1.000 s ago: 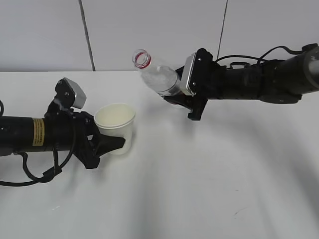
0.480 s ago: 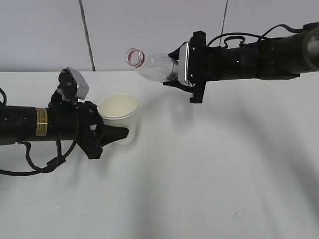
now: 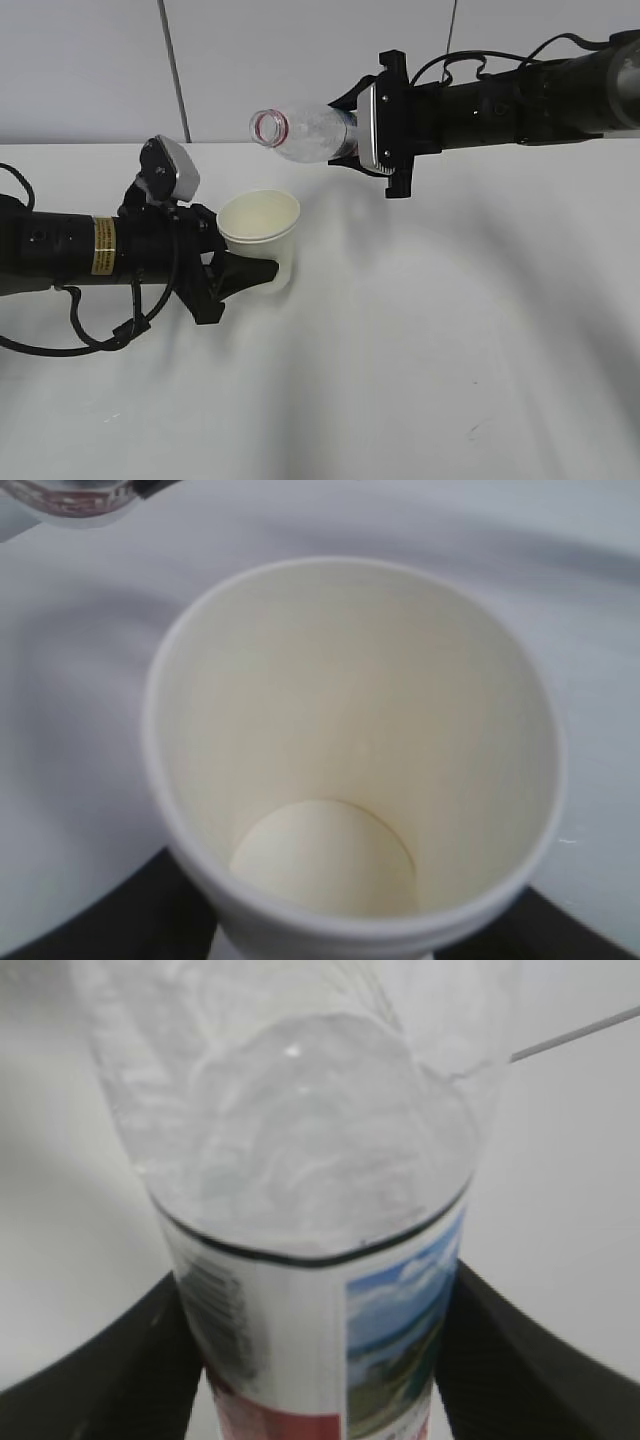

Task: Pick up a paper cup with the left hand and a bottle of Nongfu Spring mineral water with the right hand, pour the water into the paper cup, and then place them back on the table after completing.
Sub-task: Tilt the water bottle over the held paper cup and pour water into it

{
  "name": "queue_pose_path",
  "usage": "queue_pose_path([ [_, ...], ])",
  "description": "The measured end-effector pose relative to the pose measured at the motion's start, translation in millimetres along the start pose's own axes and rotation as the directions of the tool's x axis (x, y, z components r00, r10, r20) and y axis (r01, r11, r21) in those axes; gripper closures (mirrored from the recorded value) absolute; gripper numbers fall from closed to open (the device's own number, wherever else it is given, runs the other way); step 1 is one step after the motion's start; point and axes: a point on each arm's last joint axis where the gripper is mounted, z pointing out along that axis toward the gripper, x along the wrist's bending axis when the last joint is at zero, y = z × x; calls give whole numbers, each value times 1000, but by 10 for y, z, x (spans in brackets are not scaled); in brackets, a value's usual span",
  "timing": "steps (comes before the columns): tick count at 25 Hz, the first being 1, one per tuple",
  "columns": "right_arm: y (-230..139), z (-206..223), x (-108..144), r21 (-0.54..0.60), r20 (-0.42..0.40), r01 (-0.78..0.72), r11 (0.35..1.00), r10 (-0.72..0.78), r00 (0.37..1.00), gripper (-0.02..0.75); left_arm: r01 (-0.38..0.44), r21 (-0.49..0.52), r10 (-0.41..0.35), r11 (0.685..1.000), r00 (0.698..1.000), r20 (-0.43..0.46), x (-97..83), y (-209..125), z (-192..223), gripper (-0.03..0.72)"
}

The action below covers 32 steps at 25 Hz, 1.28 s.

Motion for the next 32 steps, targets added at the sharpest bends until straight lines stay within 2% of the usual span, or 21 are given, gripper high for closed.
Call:
queue_pose_path([
  [9, -11, 3, -3, 10, -4, 112, 994, -112, 994, 260, 27, -6, -27, 1000, 999, -19, 18, 5, 0, 314],
  [32, 33, -14, -315, 26, 69, 293, 956, -295, 953, 260, 18, -9, -17, 1000, 998, 55, -52, 11, 2, 314],
])
